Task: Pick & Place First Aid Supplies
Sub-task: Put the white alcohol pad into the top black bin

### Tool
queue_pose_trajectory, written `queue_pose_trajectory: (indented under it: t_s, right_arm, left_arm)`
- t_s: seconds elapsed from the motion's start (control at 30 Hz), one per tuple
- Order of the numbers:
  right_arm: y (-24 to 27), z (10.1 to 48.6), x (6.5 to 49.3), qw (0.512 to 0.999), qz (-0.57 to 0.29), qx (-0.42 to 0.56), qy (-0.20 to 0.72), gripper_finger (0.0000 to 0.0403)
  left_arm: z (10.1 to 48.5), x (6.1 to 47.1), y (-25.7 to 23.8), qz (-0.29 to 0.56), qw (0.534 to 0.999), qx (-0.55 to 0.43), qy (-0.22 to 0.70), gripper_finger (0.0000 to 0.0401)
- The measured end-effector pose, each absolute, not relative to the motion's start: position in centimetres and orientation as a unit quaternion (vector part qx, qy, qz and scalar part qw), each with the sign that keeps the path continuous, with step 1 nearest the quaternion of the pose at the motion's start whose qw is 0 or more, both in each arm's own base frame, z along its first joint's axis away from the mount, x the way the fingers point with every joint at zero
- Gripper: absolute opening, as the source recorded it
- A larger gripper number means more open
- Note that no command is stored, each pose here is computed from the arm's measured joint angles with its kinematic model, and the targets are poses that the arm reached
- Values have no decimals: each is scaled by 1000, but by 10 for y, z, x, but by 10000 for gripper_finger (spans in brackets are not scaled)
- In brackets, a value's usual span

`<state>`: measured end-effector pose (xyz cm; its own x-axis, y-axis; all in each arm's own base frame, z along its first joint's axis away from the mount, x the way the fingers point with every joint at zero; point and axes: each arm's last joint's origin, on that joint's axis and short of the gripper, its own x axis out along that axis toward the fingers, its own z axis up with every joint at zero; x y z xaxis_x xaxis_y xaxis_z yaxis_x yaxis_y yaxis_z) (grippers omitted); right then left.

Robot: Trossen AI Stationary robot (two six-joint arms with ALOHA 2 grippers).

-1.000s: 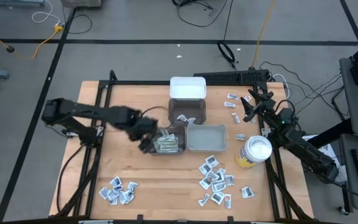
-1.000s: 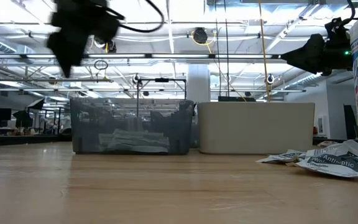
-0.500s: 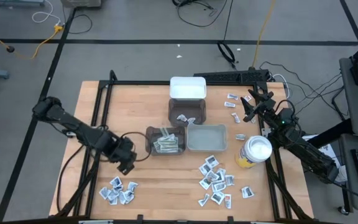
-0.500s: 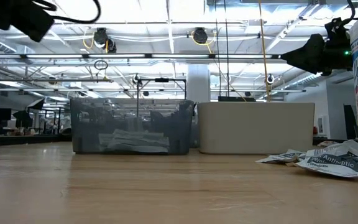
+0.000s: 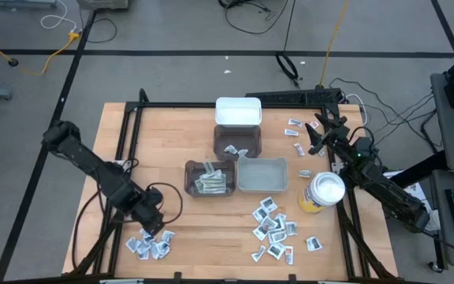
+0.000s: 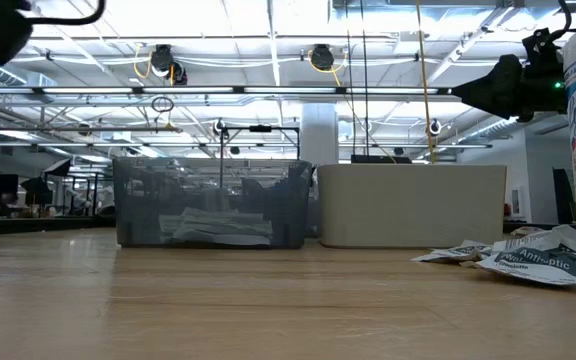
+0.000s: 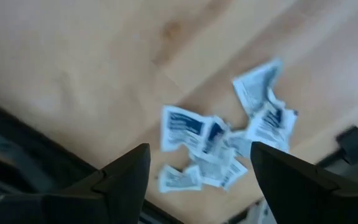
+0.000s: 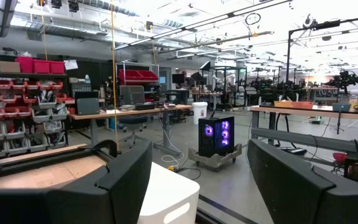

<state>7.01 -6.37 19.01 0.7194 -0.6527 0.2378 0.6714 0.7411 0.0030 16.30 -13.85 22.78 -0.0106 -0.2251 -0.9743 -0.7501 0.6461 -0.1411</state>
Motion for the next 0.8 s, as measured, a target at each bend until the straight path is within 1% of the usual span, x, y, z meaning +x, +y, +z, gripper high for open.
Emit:
queue_pose_trajectory:
  t_s: [0.2,0.37,0.57,0.8]
  right_arm:
    - [-64,190,70,926,-357,-42,-112,263]
    - [-64,190,70,926,-357,-42,-112,263]
    - [-64,190,70,926,-358,-42,-112,263]
    - [-64,190,70,926,-357,-42,-112,263]
  left_arm:
    - [209,157,-151,212,594,-392,670,279]
    - [188,156,-158,215,590,-397,670,281]
    - [169,160,-164,236,583,-383,676,269]
    - [149,170,-174,232,586,-376,679,247]
